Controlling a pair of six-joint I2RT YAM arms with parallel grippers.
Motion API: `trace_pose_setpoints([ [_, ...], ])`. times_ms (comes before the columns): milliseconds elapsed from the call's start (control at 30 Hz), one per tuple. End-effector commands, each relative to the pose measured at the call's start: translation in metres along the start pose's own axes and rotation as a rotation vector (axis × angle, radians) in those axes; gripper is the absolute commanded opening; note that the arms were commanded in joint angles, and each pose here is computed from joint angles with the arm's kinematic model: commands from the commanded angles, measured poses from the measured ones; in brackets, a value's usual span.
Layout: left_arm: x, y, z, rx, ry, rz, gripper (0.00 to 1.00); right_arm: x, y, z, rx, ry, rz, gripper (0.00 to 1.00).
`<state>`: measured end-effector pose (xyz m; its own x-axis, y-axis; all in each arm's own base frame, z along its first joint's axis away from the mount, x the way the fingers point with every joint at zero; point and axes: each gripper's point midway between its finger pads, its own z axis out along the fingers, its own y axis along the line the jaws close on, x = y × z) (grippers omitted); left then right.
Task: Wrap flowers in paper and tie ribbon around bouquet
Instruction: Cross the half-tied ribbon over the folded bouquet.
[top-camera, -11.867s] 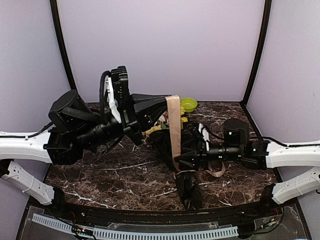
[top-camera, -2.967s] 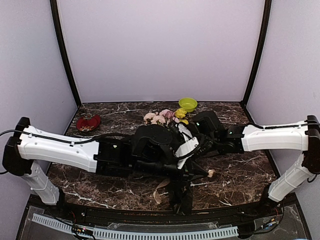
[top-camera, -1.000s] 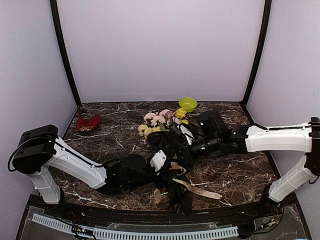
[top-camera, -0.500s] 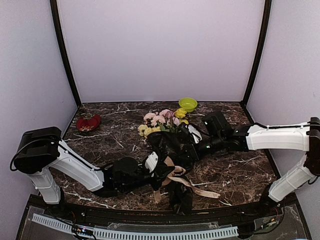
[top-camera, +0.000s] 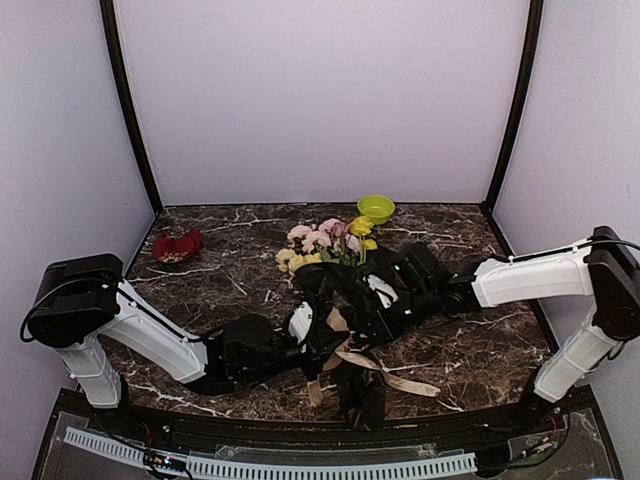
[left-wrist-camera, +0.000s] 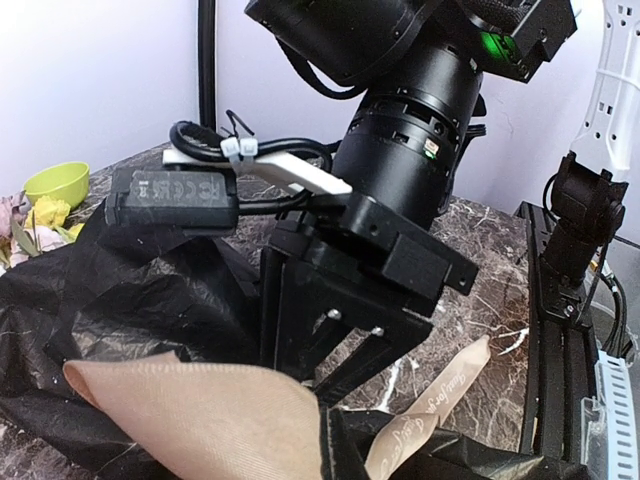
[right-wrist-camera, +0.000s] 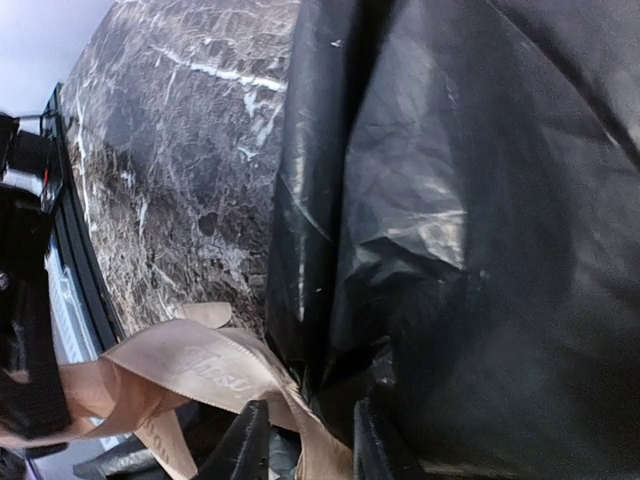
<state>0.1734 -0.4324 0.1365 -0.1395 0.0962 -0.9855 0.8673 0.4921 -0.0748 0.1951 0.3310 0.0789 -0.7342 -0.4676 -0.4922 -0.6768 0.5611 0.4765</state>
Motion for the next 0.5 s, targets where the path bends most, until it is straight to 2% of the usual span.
trace_pose_setpoints([
  [0,-0.008,0.002,-0.004,0.001,-0.032,-0.02,0.0,0.004,0.005,0.005,-0.014,0.025,-0.024,0.2],
  [100,-0.007,0.003,-0.003,-0.008,-0.027,-0.02,0.0,0.003,0.008,0.001,-0.024,0.016,-0.026,0.07],
  [200,-0.002,0.005,-0.002,-0.02,-0.018,-0.018,0.0,0.0,0.014,-0.007,-0.04,-0.002,-0.025,0.02],
  [467,-0.002,0.013,0.012,-0.07,-0.01,0.01,0.0,-0.001,0.034,-0.025,-0.125,-0.063,-0.001,0.02],
])
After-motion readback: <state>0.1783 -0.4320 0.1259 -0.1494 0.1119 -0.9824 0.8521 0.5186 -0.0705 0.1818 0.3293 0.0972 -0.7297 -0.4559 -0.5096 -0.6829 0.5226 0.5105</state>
